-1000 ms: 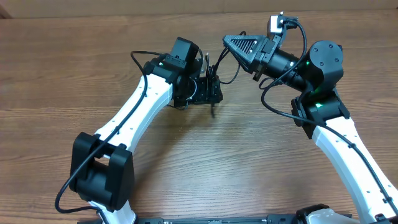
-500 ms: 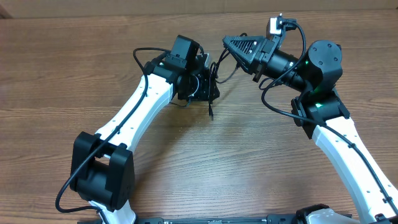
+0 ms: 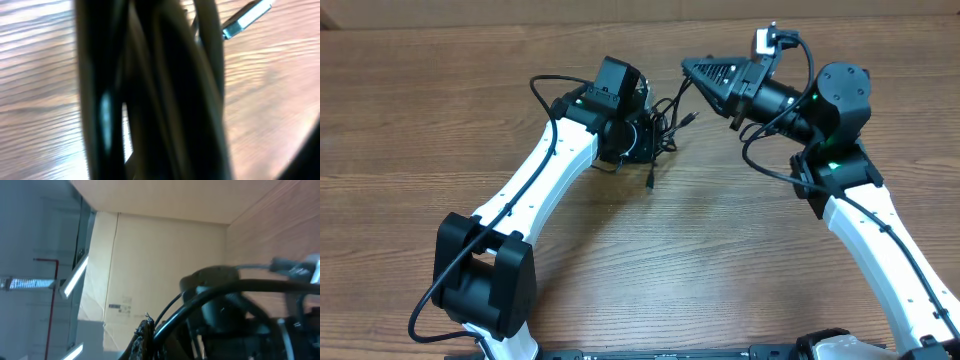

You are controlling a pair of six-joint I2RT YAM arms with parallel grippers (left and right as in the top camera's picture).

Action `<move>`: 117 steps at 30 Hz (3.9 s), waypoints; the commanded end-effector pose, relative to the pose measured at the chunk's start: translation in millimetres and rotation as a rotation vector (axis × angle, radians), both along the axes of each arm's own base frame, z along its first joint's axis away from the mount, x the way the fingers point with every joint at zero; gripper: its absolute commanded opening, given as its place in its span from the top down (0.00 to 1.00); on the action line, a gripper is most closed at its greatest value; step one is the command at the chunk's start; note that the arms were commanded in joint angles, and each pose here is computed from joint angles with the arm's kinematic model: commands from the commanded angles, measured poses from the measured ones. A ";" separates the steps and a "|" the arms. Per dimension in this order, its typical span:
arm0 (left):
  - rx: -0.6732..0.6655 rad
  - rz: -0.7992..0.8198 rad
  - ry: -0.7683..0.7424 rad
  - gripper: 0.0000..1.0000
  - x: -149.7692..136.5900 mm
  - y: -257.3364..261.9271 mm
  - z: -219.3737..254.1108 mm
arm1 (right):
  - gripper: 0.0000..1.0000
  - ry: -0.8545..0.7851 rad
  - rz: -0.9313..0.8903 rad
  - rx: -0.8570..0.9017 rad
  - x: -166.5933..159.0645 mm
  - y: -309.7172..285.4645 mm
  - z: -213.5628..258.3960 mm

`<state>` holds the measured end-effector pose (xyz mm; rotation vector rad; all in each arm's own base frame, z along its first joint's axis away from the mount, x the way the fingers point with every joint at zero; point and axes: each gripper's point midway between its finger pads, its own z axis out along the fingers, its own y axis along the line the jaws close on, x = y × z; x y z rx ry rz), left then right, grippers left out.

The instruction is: Untangle cables

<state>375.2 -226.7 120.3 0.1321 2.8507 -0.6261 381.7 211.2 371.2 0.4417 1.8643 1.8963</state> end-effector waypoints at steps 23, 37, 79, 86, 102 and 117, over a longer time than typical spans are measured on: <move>0.255 0.125 0.028 0.96 -0.7 50.8 -22.5 | 0.96 -0.047 -0.356 -0.223 38.9 -170.7 -28.0; -0.227 -0.093 0.085 0.96 -13.9 -30.5 13.0 | 0.51 0.123 -0.115 -0.488 12.4 -78.8 -124.1; -0.351 -0.109 0.133 0.94 -19.4 -42.4 27.2 | 0.67 0.024 0.165 -0.414 -8.4 16.2 -127.5; -0.353 -0.120 0.136 0.92 -22.4 -46.3 27.5 | 0.96 0.018 0.140 -0.425 -4.2 14.2 -127.8; -0.031 0.008 0.130 0.66 -19.3 3.0 -9.0 | 0.96 -0.250 0.013 -0.340 15.5 -0.4 -32.2; -0.132 -0.035 0.146 0.95 -21.4 -8.0 0.1 | 0.41 0.033 -0.131 -0.659 18.2 -42.1 -106.6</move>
